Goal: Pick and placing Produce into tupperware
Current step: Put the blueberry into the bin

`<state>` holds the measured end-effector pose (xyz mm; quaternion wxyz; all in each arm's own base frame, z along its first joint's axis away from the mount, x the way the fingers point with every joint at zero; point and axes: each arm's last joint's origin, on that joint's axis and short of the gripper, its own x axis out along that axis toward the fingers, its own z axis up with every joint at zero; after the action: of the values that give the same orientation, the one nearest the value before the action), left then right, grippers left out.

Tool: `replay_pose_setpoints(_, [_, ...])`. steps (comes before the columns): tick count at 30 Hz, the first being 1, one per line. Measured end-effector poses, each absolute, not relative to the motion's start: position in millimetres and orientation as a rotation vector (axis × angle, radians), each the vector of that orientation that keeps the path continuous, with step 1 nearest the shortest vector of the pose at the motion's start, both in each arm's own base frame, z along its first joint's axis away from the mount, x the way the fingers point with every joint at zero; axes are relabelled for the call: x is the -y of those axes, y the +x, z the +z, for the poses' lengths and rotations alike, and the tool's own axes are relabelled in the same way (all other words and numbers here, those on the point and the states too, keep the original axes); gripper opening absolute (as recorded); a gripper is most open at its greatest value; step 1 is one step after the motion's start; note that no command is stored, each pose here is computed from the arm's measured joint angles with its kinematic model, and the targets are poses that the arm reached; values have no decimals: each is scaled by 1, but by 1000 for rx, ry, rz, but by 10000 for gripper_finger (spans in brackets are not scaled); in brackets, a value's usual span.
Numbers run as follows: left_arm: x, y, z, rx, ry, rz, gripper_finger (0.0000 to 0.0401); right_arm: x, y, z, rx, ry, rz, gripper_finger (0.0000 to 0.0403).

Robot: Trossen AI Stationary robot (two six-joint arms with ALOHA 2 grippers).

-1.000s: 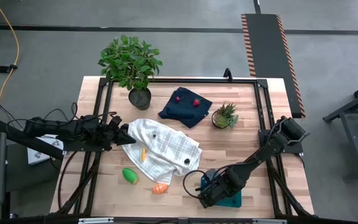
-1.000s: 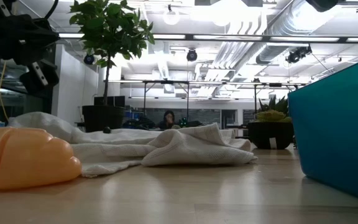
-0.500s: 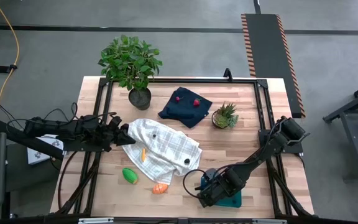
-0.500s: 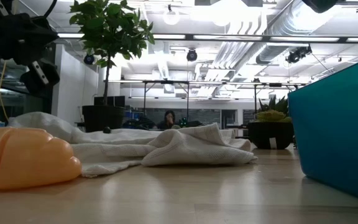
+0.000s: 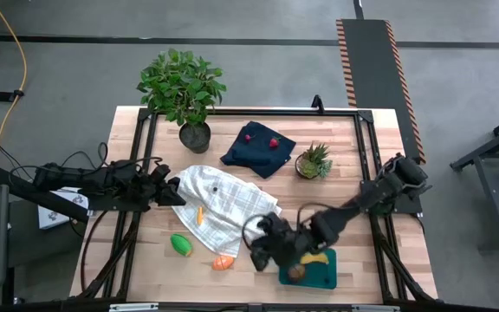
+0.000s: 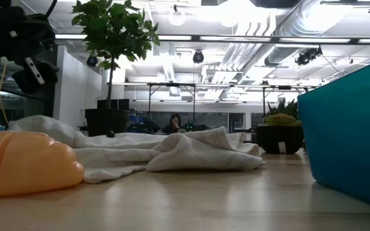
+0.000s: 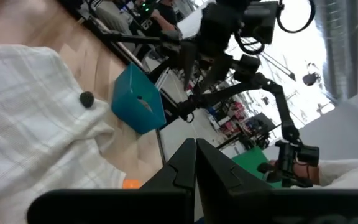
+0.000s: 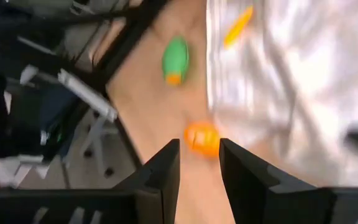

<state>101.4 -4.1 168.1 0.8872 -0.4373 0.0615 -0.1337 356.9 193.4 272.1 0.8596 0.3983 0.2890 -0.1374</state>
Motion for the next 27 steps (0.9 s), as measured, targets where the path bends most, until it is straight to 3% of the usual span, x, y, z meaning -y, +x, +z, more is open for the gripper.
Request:
replay_pose_setpoints(6, [4, 101, 174, -62, -878, -291, 1, -150, 381, 280, -476, 737, -362, 103])
replay_pose_setpoints(14, [4, 96, 203, 58, -724, -326, 1, -133, 402, 327, -106, 475, -127, 103])
replay_pose_setpoints(22, [0, 81, 261, -123, -498, -68, 1, -109, 373, 339, -216, 367, -440, 103])
replay_pose_setpoints(27, [-3, 91, 296, -234, -368, 32, 1, -87, 356, 350, -285, 325, -498, 103])
